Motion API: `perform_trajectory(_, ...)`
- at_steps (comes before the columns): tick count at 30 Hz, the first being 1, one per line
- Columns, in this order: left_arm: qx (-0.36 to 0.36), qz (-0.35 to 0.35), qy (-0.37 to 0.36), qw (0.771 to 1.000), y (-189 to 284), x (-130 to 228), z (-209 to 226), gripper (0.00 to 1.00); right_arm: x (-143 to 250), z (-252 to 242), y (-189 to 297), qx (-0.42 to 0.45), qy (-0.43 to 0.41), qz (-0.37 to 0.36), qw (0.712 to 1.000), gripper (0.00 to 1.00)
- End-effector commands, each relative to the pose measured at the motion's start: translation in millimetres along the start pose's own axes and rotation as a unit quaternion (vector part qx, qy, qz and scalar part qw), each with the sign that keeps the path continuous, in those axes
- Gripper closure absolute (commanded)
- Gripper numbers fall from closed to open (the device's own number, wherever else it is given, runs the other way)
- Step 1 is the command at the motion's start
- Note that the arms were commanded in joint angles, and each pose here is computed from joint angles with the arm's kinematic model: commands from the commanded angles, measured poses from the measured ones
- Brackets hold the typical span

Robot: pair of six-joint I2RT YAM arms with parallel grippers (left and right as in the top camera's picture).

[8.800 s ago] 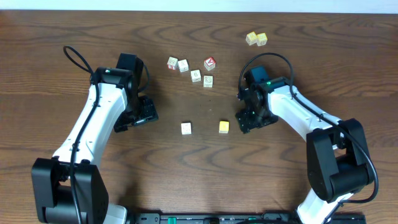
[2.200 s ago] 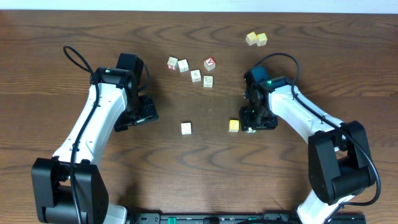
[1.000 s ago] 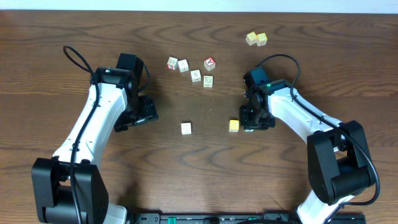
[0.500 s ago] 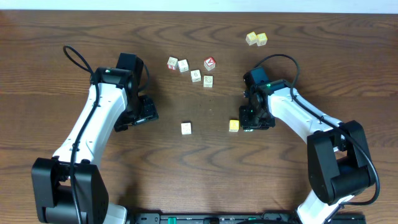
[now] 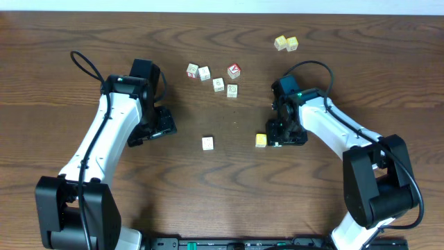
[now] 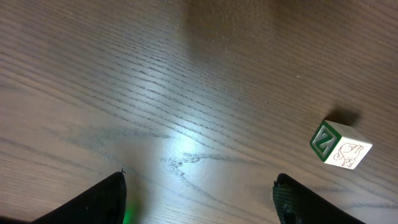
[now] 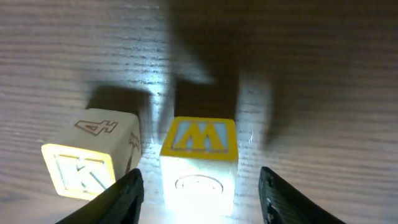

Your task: Lift 3 blocks

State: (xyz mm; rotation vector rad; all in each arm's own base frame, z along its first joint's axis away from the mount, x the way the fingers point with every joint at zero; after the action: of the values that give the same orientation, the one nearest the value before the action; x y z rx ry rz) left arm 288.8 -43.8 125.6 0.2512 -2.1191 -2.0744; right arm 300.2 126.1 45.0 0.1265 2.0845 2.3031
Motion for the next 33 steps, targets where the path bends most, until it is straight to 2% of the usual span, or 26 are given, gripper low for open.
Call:
perform_trajectory(1, -0.006, -0.001, 0.002, 1.000, -2, 0, 2, 0.24, -18, 7, 28, -0.013, 0.003, -0.023, 1.000, 0.41)
perform_trajectory(4, -0.006, -0.003, 0.001, 1.000, -2, -1, 2, 0.24, -27, 2, 49, -0.008, -0.005, -0.026, 1.000, 0.36)
perform_trajectory(6, -0.004, -0.005, 0.001, 1.000, -2, -2, 1, 0.25, -34, -7, 66, -0.005, -0.020, -0.028, 0.999, 0.26)
perform_trajectory(7, -0.003, -0.007, 0.001, 1.000, -2, -3, 1, 0.28, -37, -11, 72, -0.006, -0.026, -0.028, 0.999, 0.25)
perform_trajectory(9, 0.011, -0.013, -0.002, 1.000, -3, -6, -4, 0.45, -42, -24, 82, -0.005, -0.047, -0.029, 0.998, 0.23)
perform_trajectory(10, 0.024, -0.014, -0.003, 1.000, -5, -7, -8, 0.58, -43, -28, 82, -0.005, -0.054, -0.029, 0.998, 0.24)
perform_trajectory(12, 0.049, -0.012, -0.003, 0.999, -11, -7, -15, 0.81, -45, -41, 83, -0.004, -0.072, -0.025, 0.997, 0.38)
perform_trajectory(13, 0.058, -0.011, -0.004, 0.998, -14, -6, -18, 0.87, -45, -44, 83, -0.004, -0.077, -0.024, 0.997, 0.40)
perform_trajectory(14, 0.066, -0.010, -0.004, 0.998, -17, -6, -20, 0.88, -45, -47, 83, -0.003, -0.082, -0.023, 0.996, 0.40)
perform_trajectory(16, 0.094, -0.006, -0.006, 0.996, -25, -4, -27, 0.83, -45, -51, 82, -0.003, -0.087, -0.022, 0.996, 0.40)
perform_trajectory(17, 0.136, -0.001, -0.030, 0.990, -30, -1, -39, 0.58, -45, -51, 82, -0.003, -0.087, -0.023, 0.996, 0.40)
perform_trajectory(18, 0.161, 0.000, -0.048, 0.986, -31, 0, -47, 0.44, -46, -51, 82, -0.003, -0.087, -0.023, 0.996, 0.40)
perform_trajectory(19, 0.204, 0.001, -0.079, 0.976, -31, 3, -60, 0.37, -46, -51, 82, -0.003, -0.087, -0.023, 0.996, 0.40)
perform_trajectory(22, 0.227, -0.004, -0.107, 0.968, -28, 6, -77, 0.31, -46, -51, 82, -0.003, -0.087, -0.025, 0.996, 0.39)
perform_trajectory(27, 0.174, -0.027, -0.153, 0.972, -24, 10, -92, 0.21, -46, -51, 82, -0.003, -0.087, -0.024, 0.996, 0.37)
perform_trajectory(33, 0.107, -0.066, -0.187, 0.974, -28, 13, -105, 0.19, -48, -47, 82, -0.015, -0.086, -0.027, 0.996, 0.38)
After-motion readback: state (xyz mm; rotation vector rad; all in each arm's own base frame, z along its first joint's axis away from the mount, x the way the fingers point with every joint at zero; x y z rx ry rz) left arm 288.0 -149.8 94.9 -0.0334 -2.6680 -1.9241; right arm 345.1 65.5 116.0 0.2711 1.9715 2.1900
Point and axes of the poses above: each gripper's point midway between its finger pads, its own y axis back along the fingers, its own z axis along the line the jaws close on, x = y × z, the point moved 3 cm from there along y, back along the fingers, and after that the axes turned 6 degrees about -y, right-handed, at the moved point
